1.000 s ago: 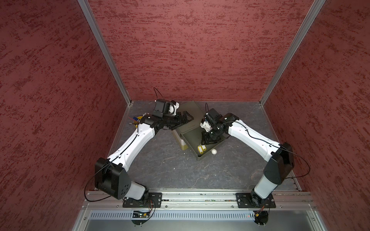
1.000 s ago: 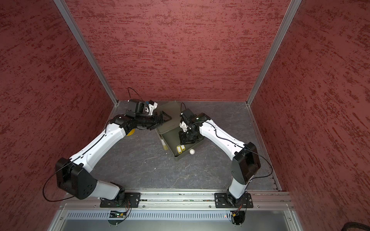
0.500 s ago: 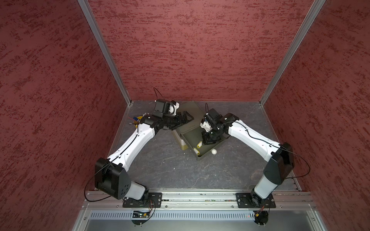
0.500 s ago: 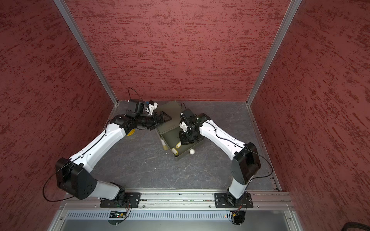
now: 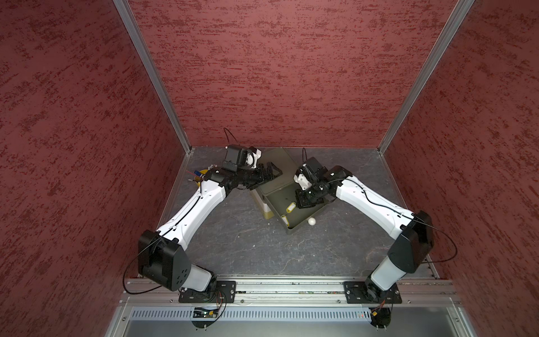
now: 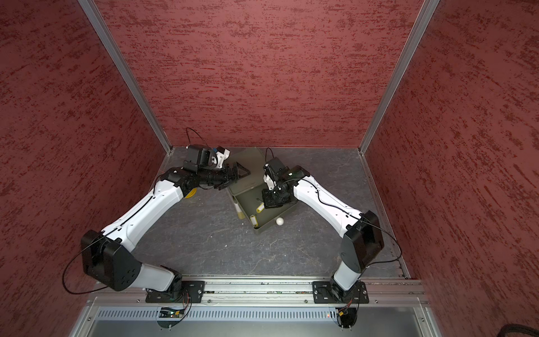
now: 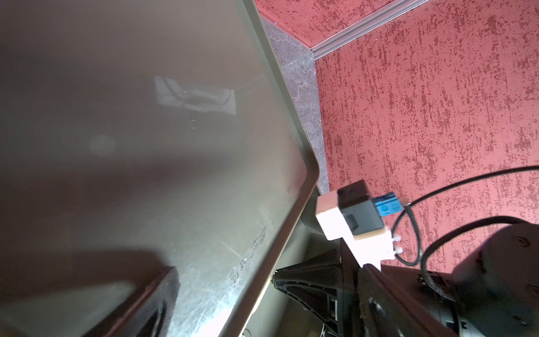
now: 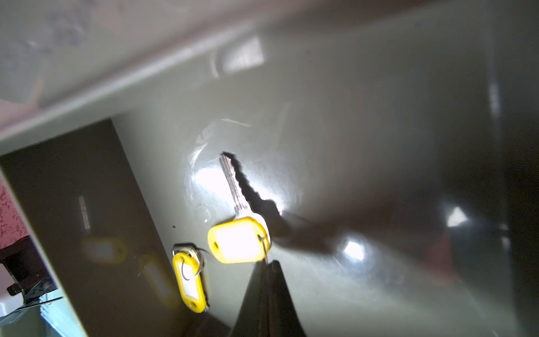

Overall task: Take the keys out of the drawer
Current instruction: Pick up the key from the drawer.

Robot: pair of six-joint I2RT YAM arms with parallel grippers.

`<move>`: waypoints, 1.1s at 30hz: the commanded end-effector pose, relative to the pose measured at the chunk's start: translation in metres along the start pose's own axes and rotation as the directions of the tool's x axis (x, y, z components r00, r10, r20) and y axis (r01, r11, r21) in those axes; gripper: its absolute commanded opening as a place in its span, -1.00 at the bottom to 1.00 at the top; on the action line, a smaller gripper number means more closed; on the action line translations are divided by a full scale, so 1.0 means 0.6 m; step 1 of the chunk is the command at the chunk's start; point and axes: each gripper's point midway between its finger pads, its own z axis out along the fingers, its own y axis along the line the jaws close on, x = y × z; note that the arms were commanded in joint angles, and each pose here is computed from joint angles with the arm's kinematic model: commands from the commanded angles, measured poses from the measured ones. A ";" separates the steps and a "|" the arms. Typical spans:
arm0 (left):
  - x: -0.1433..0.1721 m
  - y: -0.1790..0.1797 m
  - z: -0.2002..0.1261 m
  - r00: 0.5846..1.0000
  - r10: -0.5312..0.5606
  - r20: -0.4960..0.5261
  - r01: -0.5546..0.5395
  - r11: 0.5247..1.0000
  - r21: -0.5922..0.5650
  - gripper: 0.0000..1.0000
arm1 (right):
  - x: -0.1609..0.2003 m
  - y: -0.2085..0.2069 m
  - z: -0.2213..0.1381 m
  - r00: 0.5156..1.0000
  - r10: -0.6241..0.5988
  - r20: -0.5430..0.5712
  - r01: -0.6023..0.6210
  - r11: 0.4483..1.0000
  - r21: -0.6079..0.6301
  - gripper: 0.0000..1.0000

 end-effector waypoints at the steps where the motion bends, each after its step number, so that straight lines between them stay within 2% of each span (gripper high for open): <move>1: 0.006 0.009 0.005 1.000 -0.009 -0.012 0.009 1.000 -0.011 0.99 | -0.022 -0.001 -0.031 0.996 -0.007 0.092 0.005 1.000 0.018 -1.00; 33: -0.001 -0.027 -0.017 0.999 0.018 0.030 -0.020 0.999 0.049 0.99 | -0.050 0.033 -0.154 0.959 -0.004 0.283 0.014 0.999 -0.034 -1.00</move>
